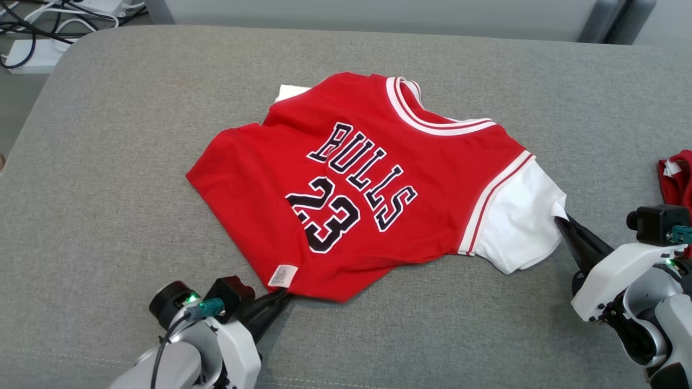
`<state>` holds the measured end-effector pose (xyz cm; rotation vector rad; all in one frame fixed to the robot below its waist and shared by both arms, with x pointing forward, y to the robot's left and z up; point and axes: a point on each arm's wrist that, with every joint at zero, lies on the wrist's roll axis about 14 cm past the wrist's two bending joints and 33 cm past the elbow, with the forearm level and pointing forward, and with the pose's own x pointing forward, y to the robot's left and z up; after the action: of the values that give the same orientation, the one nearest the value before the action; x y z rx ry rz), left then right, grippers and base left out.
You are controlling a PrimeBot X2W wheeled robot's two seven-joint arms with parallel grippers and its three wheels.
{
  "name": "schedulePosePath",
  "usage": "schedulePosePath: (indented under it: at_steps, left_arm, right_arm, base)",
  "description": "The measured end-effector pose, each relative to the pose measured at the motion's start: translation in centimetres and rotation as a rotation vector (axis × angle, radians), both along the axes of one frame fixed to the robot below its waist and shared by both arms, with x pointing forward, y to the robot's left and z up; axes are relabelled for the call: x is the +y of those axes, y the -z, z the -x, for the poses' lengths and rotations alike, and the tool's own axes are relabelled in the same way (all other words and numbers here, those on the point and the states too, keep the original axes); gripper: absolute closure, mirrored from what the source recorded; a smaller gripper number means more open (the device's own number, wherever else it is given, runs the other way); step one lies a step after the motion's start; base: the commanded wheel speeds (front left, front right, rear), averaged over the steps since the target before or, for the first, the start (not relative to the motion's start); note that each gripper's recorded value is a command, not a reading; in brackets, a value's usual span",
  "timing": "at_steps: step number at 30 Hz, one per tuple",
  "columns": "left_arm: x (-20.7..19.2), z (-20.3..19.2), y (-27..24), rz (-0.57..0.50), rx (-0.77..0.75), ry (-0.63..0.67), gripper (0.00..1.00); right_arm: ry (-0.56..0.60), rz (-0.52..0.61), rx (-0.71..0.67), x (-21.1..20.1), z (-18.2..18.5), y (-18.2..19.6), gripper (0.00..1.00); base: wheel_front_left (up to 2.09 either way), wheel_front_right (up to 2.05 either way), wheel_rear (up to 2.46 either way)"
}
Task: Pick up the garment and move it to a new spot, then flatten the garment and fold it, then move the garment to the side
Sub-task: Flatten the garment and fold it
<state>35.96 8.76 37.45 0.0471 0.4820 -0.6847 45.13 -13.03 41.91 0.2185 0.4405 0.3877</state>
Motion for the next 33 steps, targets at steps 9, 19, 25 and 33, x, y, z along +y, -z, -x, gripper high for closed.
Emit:
schedulePosePath:
  at_steps: [9,19,25,33]
  left_arm:
    - [6.7,-7.4,-8.8,-0.116,-0.308,-0.1,1.0]
    - [9.6,-13.7,-18.0,-0.34,-0.506,-0.043,1.0]
    - [7.7,-14.4,-16.3,-0.334,-0.474,0.013,1.0]
    - [7.0,-16.4,-16.6,-0.405,-0.487,0.076,1.0]
  right_arm:
    - [-0.019,-0.011,-0.052,1.3,-1.2,-1.4,1.0]
    - [-0.076,-0.083,-0.256,5.6,-5.1,-8.3,1.0]
    - [-0.14,-0.079,-0.27,7.4,-4.7,-8.5,1.0]
    - [-0.105,-0.042,-0.403,5.8,-8.9,-13.2,1.0]
  base:
    - [0.0,0.0,0.0]
    - [0.0,0.0,0.0]
    - [0.0,0.0,0.0]
    - [0.0,0.0,0.0]
